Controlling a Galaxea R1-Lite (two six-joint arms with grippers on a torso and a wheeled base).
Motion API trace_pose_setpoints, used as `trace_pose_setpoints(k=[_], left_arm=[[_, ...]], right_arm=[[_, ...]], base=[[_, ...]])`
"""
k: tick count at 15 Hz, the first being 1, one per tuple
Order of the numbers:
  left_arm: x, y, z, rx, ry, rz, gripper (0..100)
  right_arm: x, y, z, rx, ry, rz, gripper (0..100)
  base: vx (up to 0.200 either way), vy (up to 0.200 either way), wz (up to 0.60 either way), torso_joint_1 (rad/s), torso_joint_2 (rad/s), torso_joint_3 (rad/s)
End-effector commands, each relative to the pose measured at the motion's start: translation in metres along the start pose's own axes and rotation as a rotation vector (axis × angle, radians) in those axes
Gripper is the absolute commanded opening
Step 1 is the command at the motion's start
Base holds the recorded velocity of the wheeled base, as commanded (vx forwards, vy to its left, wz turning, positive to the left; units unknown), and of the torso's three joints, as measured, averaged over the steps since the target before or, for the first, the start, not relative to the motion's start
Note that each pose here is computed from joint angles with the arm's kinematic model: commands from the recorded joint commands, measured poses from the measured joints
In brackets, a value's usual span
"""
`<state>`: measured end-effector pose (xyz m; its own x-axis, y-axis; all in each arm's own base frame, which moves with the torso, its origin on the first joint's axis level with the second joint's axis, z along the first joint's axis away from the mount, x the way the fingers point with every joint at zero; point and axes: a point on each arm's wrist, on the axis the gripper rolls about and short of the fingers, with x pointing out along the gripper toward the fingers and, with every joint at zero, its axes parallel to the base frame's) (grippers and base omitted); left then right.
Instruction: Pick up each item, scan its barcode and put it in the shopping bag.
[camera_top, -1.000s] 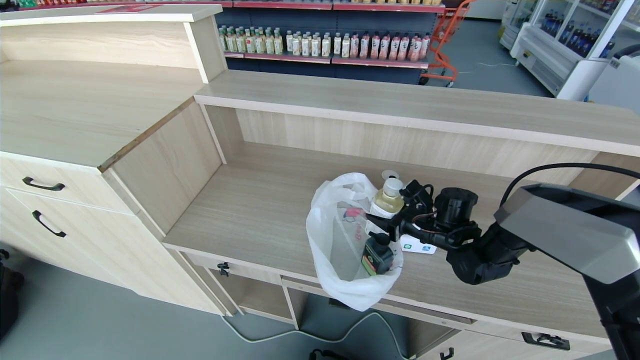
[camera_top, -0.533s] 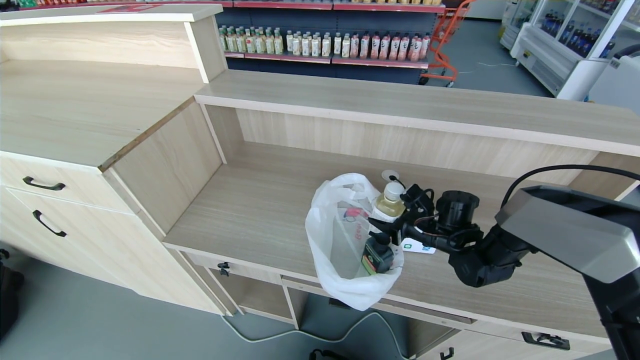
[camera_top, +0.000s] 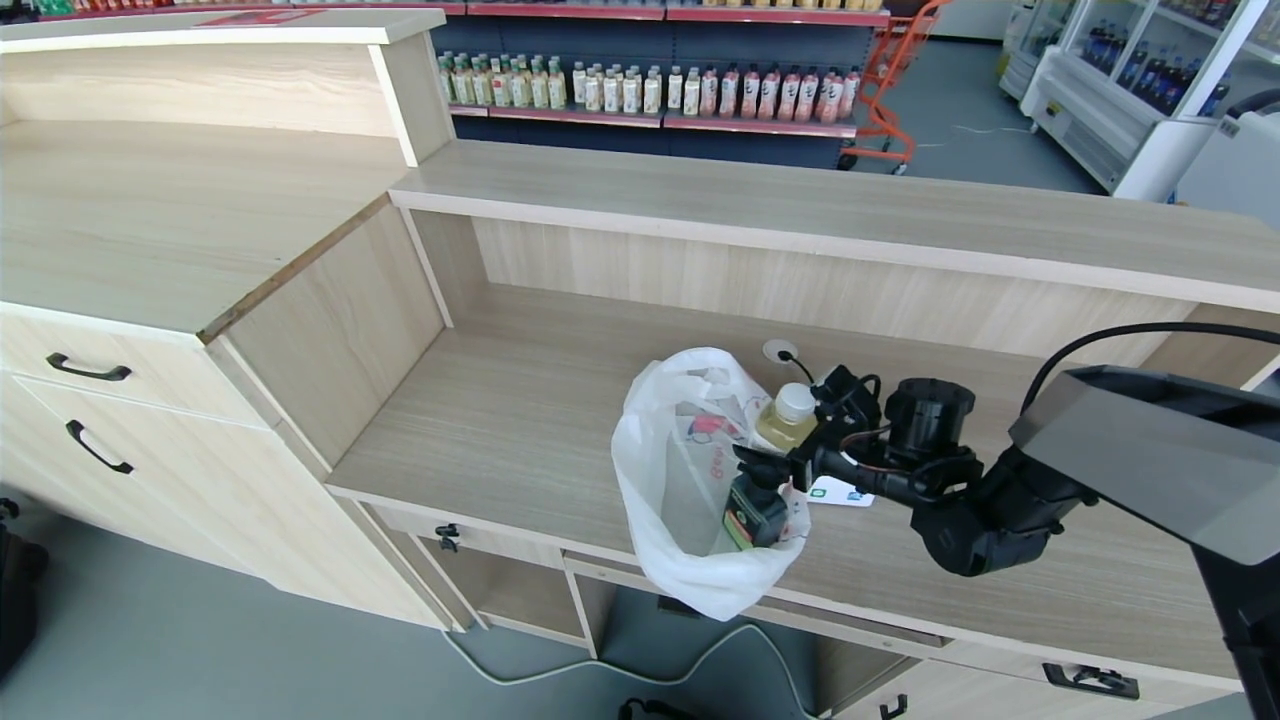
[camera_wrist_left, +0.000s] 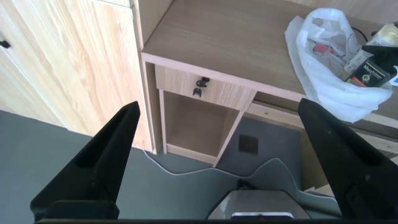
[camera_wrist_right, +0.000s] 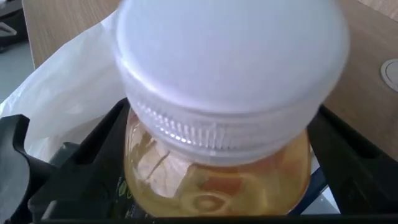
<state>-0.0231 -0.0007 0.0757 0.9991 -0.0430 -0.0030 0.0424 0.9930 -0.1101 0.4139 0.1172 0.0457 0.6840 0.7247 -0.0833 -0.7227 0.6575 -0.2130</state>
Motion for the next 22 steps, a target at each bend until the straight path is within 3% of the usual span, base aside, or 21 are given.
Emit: trace_pose_setpoints(k=[1,5,8,10,13,16,19,20,22], left_arm=[[0.000,0.000,0.000,0.000,0.000,0.000,100],[0.000,0.000,0.000,0.000,0.000,0.000,100],[0.000,0.000,0.000,0.000,0.000,0.000,100],[0.000,0.000,0.000,0.000,0.000,0.000,100],[0.000,0.000,0.000,0.000,0.000,0.000,100],[0.000,0.000,0.000,0.000,0.000,0.000,100],[0.000,0.000,0.000,0.000,0.000,0.000,100],[0.000,0.000,0.000,0.000,0.000,0.000,100],[0.000,0.000,0.000,0.000,0.000,0.000,100]], right_arm=[[-0.003,-0.002,0.012,-0.008,-0.022,-0.007,100],[-0.022,-0.015,0.057,-0.030,-0.067,-0.044,100],[-0.075,-0.004,0.095,-0.008,-0.015,-0.066,100],[-0.125,0.016,0.101,-0.036,0.031,-0.095,100],[-0.172,0.020,0.112,-0.138,0.066,-0.182,100],[-0.189,0.015,0.127,-0.190,0.040,-0.246,100],[-0.202,0.013,0.143,-0.212,0.039,-0.288,100],[-0.202,0.010,0.155,-0.207,0.054,-0.400,100],[-0.207,0.006,0.159,-0.173,0.027,-0.451,100]], base=[[0.000,0.000,0.00,0.000,0.00,0.000],[0.000,0.000,0.00,0.000,0.00,0.000],[0.000,0.000,0.00,0.000,0.00,0.000],[0.000,0.000,0.00,0.000,0.00,0.000],[0.000,0.000,0.00,0.000,0.00,0.000],[0.000,0.000,0.00,0.000,0.00,0.000],[0.000,0.000,-0.60,-0.002,0.00,0.005],[0.000,0.000,0.00,0.000,0.00,0.000],[0.000,0.000,0.00,0.000,0.00,0.000]])
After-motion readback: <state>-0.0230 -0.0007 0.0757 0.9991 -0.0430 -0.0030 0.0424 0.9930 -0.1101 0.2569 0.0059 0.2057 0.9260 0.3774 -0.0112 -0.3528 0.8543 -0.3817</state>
